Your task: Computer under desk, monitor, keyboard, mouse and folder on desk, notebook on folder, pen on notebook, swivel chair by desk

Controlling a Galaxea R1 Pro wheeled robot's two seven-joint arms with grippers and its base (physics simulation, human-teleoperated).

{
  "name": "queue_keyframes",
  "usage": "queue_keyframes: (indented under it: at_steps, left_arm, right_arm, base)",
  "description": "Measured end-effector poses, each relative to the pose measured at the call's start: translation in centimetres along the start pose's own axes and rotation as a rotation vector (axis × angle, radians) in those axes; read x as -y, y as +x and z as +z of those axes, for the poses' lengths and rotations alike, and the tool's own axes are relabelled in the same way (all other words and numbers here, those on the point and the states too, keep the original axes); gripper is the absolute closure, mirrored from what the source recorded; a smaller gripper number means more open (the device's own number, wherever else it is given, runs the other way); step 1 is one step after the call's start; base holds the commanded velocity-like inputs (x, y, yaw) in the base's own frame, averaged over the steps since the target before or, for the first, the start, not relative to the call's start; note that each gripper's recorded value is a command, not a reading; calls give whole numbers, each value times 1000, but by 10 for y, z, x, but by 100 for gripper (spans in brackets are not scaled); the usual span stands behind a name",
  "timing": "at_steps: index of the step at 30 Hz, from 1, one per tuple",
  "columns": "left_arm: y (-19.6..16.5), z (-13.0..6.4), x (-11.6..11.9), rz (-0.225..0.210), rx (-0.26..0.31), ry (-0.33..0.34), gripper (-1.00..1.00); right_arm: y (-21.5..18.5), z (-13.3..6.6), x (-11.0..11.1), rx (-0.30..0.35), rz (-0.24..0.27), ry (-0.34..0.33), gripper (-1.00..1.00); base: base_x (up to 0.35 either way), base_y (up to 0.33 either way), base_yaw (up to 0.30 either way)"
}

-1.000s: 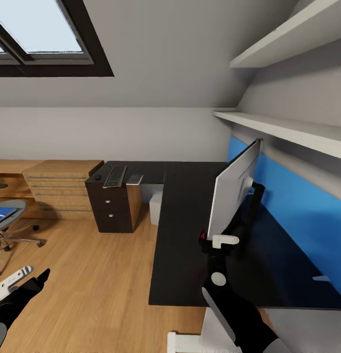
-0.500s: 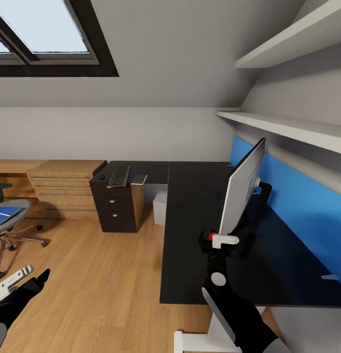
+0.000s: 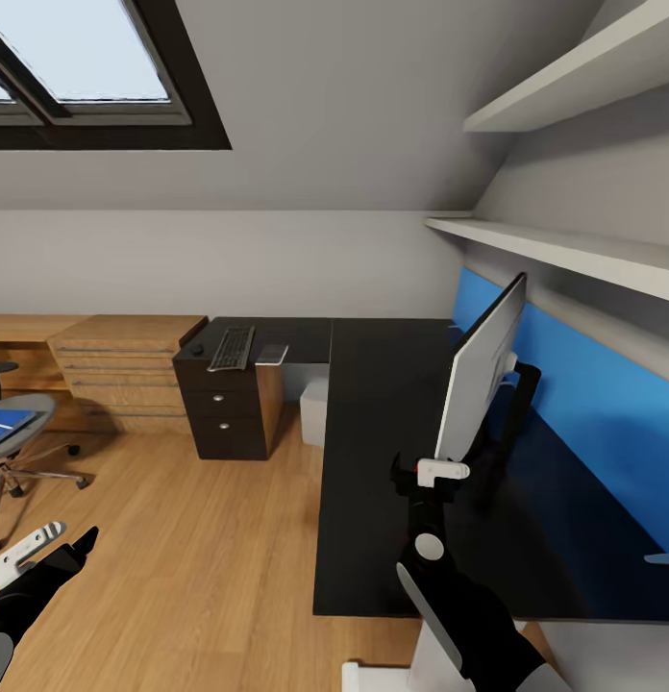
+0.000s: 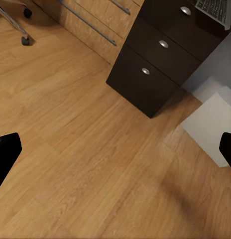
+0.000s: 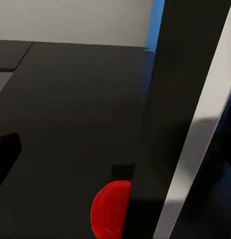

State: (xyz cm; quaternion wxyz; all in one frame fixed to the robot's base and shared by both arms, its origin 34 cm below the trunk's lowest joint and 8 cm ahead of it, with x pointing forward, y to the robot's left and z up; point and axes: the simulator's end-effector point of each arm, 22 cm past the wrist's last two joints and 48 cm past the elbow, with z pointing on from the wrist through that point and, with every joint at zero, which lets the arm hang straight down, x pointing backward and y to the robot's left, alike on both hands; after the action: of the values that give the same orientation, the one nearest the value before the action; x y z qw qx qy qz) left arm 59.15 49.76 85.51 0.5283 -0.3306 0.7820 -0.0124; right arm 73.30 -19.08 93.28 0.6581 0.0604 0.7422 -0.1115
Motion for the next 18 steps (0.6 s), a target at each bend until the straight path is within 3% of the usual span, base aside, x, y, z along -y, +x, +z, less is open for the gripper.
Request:
queue_keyframes:
  at_steps: [11, 18]
  left_arm:
    - [0, 0, 0, 0, -2, 0, -100]
    - [-1, -1, 1, -2, 1, 3, -100]
  right_arm:
    - [-1, 2, 8, 0, 7, 25, -100]
    - [-5, 1, 9, 12, 13, 27, -100]
  base:
    - [5, 0, -6]
    - [0, 0, -143]
